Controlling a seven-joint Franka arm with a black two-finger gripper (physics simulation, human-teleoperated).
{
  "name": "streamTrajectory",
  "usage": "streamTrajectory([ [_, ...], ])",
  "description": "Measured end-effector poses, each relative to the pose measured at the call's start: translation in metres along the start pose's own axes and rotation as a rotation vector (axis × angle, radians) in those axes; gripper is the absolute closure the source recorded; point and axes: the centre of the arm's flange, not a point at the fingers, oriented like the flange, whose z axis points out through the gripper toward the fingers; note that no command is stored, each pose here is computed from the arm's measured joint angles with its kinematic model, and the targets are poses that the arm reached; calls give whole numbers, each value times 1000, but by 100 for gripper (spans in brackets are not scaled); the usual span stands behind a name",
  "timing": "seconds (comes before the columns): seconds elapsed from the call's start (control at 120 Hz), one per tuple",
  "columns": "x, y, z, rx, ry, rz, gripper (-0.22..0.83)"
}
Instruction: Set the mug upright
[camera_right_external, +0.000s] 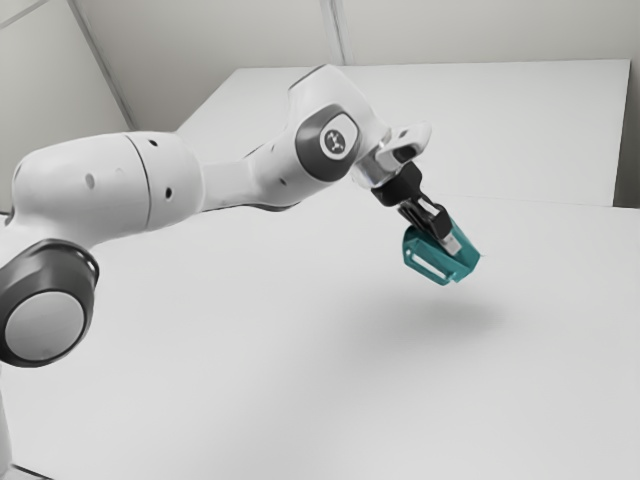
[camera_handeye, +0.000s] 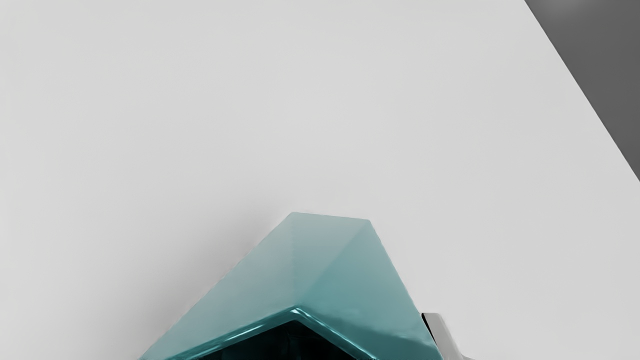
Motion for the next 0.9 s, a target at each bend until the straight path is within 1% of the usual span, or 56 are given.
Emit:
streamTrajectory([
  [0.258, -42, -16, -45, 159, -111, -62, 77],
  [0.392, -65, -25, -57, 243, -176, -88, 78],
  [0.55, -87, -32, -69, 340, -232, -115, 78],
  [0.9, -136, -49, -89, 467, -288, -216, 79],
])
